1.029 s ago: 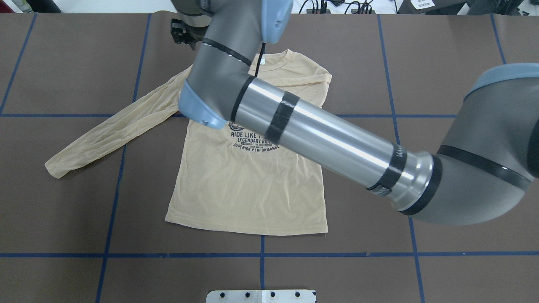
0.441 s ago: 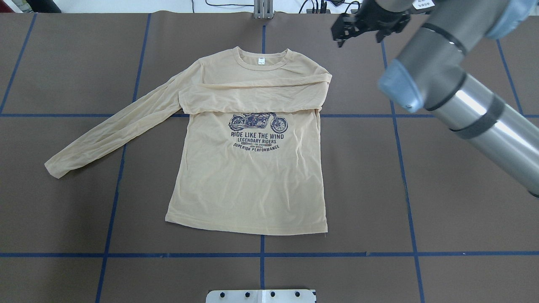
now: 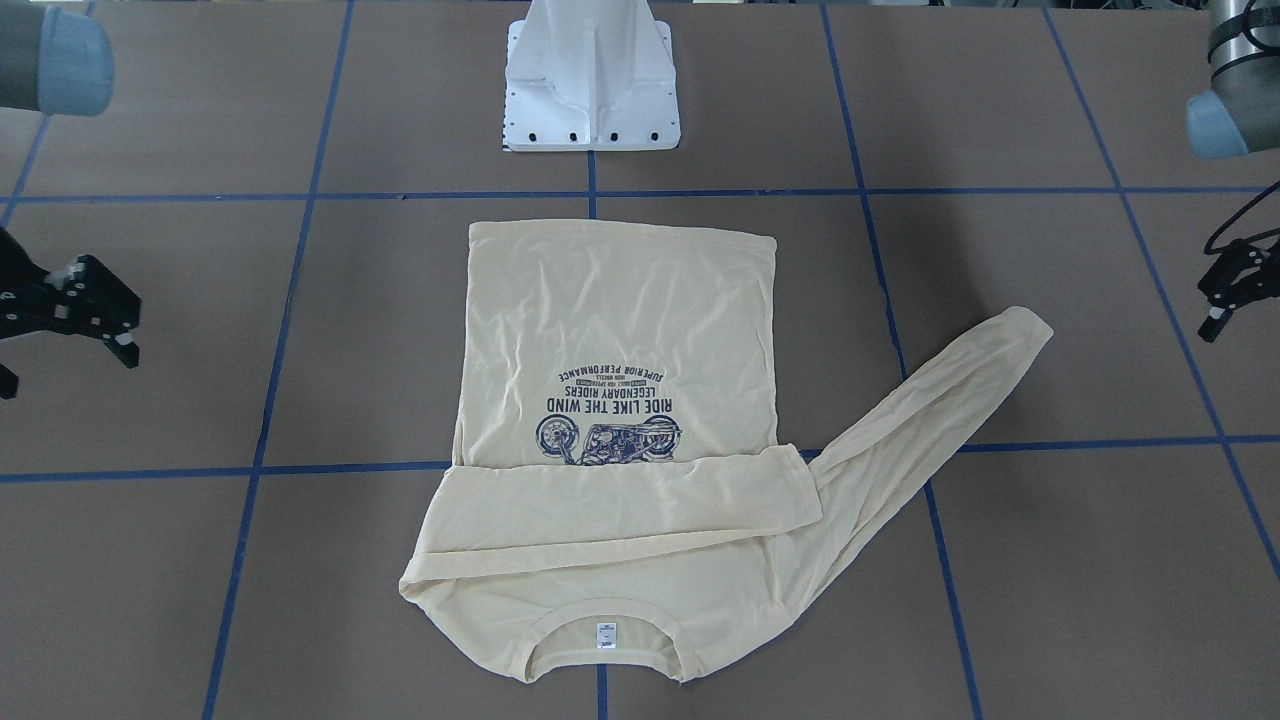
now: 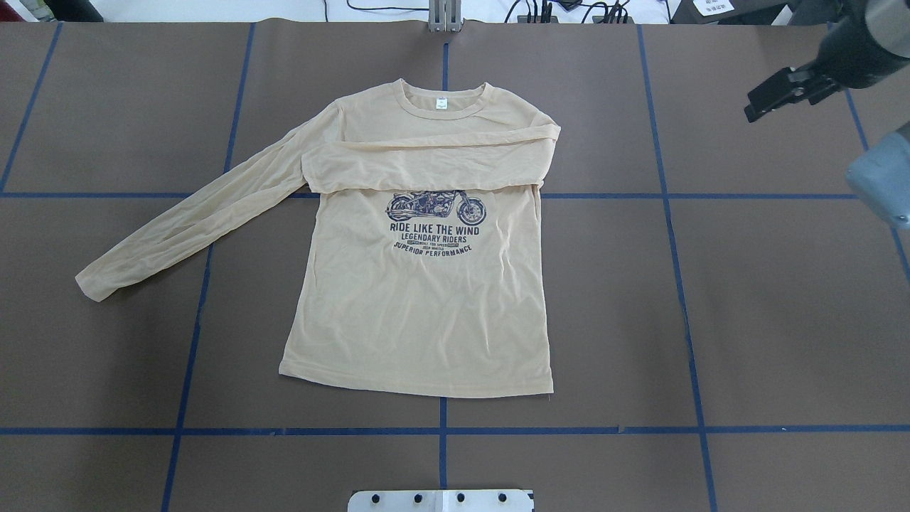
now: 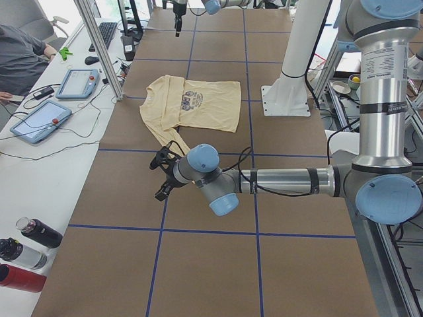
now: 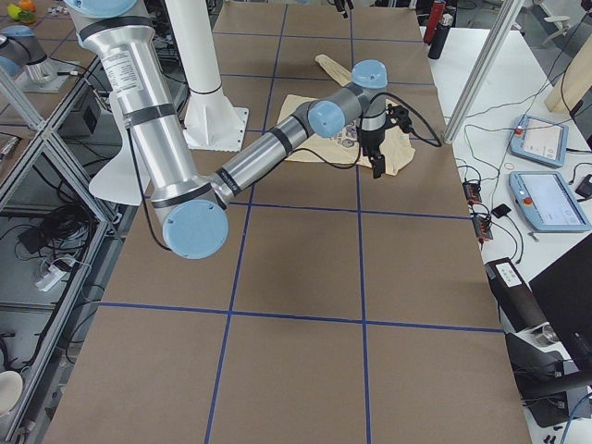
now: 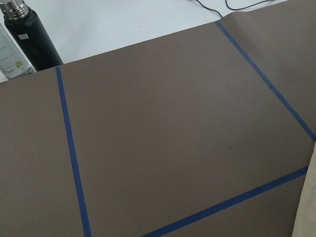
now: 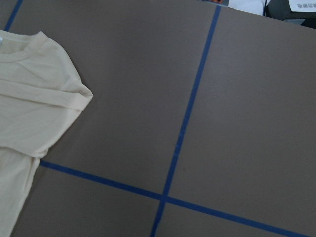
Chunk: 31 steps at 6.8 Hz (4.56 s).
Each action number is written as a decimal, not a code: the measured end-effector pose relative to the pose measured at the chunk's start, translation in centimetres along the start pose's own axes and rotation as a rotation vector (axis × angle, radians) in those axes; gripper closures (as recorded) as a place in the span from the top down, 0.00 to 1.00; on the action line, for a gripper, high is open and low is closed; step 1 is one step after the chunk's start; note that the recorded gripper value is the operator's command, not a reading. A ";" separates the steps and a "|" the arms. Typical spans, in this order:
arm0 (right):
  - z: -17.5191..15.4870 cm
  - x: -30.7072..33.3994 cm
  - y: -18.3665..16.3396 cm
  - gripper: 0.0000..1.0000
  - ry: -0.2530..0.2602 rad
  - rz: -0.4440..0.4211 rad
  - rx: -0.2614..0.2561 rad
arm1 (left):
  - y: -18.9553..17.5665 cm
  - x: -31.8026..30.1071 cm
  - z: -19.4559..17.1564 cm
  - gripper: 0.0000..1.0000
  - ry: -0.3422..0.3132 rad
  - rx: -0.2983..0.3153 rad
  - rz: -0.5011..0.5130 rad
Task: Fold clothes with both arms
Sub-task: 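Release the sleeve and raise the right gripper away from the shirt, then move the left gripper to the cuff of the other sleeve and grasp, then lift the sleeve with the left gripper and lay it across the chest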
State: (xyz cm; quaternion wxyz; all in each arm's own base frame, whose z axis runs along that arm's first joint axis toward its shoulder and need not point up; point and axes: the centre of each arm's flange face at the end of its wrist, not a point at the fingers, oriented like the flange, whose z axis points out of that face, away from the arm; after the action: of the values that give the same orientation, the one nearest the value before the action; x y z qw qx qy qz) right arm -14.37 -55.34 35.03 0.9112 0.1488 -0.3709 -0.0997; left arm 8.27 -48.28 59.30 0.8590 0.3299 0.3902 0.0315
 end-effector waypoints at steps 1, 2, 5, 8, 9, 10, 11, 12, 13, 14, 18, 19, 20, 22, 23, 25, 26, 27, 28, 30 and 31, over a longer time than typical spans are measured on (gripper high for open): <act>-0.4 2.0 1.3 0.99 -0.002 -0.012 -0.008 | 1.3 1.3 2.1 0.84 -0.008 0.009 -0.031; -0.5 2.7 1.8 0.99 -0.003 -0.018 -0.010 | 2.8 2.4 3.9 0.78 0.002 0.016 -0.062; -0.6 3.0 2.1 0.99 -0.004 -0.022 -0.007 | 6.7 7.2 7.5 0.75 0.056 0.005 -0.170; -0.6 3.0 2.1 0.99 -0.004 -0.023 -0.005 | 9.9 8.8 8.4 0.53 0.044 -0.024 -0.182; -0.6 3.0 2.1 0.99 -0.004 -0.022 -0.003 | 10.8 8.5 8.0 0.53 0.038 -0.034 -0.179; -0.6 3.0 2.1 0.99 -0.004 -0.021 -0.002 | 11.3 8.5 7.8 0.53 0.039 -0.043 -0.176; -0.6 3.0 2.1 0.99 -0.004 -0.019 -0.002 | 11.8 8.8 7.8 0.53 0.044 -0.051 -0.173; -0.6 3.0 2.1 0.99 -0.003 -0.018 -0.002 | 12.2 9.1 7.8 0.52 0.048 -0.060 -0.170; -0.5 3.0 2.1 0.99 -0.003 -0.017 -0.003 | 12.4 9.3 7.9 0.48 0.051 -0.066 -0.168; -0.5 3.1 2.1 0.99 -0.003 -0.017 -0.004 | 12.6 9.4 8.0 0.46 0.053 -0.070 -0.166; -0.4 3.1 2.1 0.99 -0.003 -0.012 -0.005 | 13.2 9.9 8.2 0.42 0.059 -0.085 -0.157; -0.4 3.1 2.1 0.99 -0.003 -0.011 -0.005 | 13.5 9.9 8.2 0.42 0.059 -0.090 -0.155; -0.4 3.1 2.1 0.99 -0.003 -0.010 -0.005 | 13.7 9.9 8.2 0.37 0.059 -0.093 -0.154; -0.5 3.1 2.1 0.99 -0.003 -0.009 -0.004 | 13.8 10.0 8.1 0.00 0.061 -0.094 -0.153; -0.5 3.1 2.1 0.99 -0.003 -0.009 -0.004 | 13.8 10.0 8.1 0.00 0.061 -0.095 -0.153; -0.5 3.1 2.1 0.99 -0.003 -0.008 -0.004 | 13.8 10.0 8.0 0.00 0.063 -0.095 -0.152; -0.5 3.1 2.1 0.99 -0.003 -0.009 -0.004 | 13.8 10.0 7.8 0.00 0.066 -0.095 -0.149; -0.4 3.1 2.1 0.99 -0.003 -0.009 -0.005 | 13.5 10.3 7.7 0.00 0.074 -0.095 -0.142; -0.4 3.1 2.1 0.99 -0.003 -0.009 -0.006 | 12.8 10.4 7.8 0.00 0.076 -0.099 -0.126; -0.4 3.1 2.1 0.99 -0.003 -0.008 -0.006 | 6.4 10.7 8.7 0.00 0.045 -0.090 -0.083; -0.3 3.1 2.1 0.99 -0.002 -0.007 -0.007 | 1.4 12.0 8.7 0.00 0.021 -0.087 -0.048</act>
State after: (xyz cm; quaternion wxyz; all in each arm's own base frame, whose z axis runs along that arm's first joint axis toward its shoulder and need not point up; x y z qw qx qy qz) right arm -11.79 -54.23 37.54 0.9110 0.1470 -0.3709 -0.1043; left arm 22.83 -48.13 56.51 0.8688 0.2825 0.4055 0.0311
